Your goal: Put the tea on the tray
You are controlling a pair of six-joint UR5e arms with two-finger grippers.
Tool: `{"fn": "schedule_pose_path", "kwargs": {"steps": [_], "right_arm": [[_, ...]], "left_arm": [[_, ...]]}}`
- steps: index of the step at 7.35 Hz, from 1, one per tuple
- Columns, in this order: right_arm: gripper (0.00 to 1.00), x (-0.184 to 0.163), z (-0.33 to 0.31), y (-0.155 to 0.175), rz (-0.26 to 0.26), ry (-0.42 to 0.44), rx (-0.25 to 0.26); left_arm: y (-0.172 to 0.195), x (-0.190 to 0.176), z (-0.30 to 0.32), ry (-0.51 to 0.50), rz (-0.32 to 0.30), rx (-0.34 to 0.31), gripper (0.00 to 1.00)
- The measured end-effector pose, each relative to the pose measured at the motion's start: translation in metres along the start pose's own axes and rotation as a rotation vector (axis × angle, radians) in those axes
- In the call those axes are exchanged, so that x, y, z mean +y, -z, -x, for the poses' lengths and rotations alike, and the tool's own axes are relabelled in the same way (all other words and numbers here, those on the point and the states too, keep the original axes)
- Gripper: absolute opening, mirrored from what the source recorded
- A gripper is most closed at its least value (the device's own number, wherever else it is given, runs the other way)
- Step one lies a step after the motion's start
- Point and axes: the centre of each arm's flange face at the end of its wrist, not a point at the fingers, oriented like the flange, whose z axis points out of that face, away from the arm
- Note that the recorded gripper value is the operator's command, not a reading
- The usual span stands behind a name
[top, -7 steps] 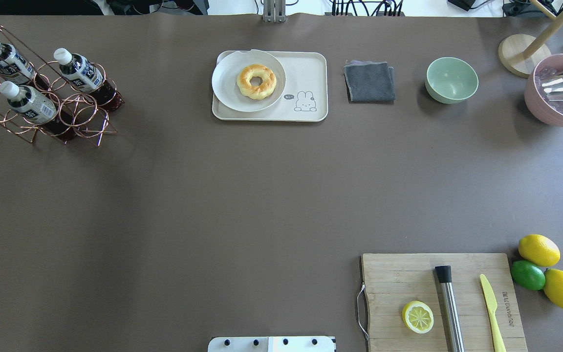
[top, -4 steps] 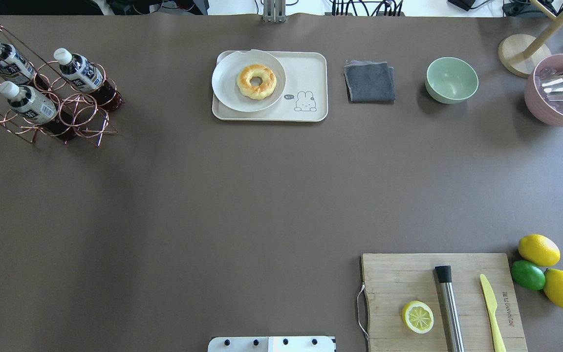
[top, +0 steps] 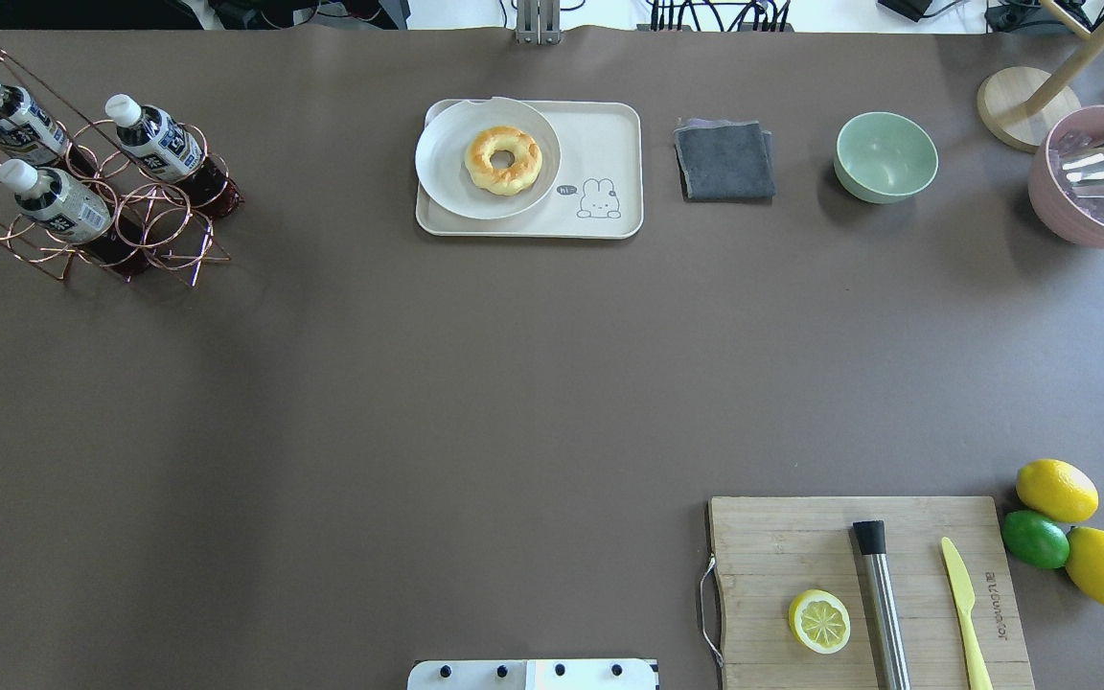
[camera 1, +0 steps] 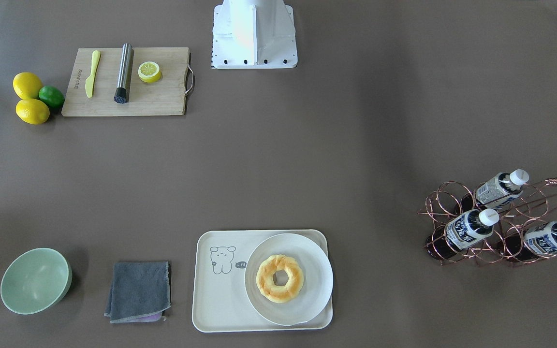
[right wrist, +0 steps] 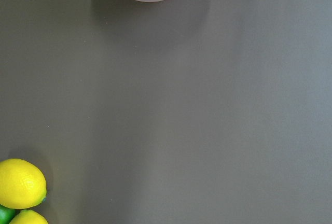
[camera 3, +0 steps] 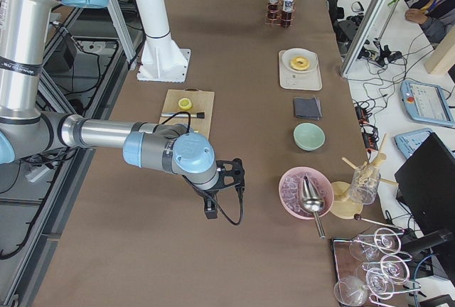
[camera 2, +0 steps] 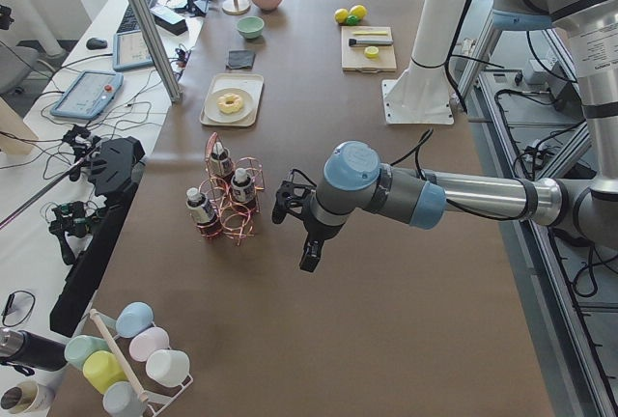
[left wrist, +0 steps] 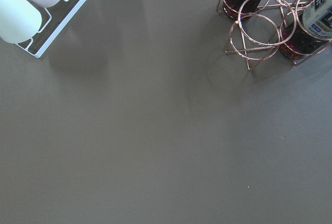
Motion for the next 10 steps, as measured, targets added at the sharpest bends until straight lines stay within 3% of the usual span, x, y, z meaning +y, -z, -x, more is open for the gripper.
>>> {"fn": "schedule_pose_path", "kwargs": {"steps": [10], "right_arm": [[1.00, 0.0056, -0.0021, -0.0011, 0.000, -0.009, -0.005]], "left_arm": [[-0.0013, -0.0041, -0.0024, 0.001, 0.000, 0.012, 0.98]]}}
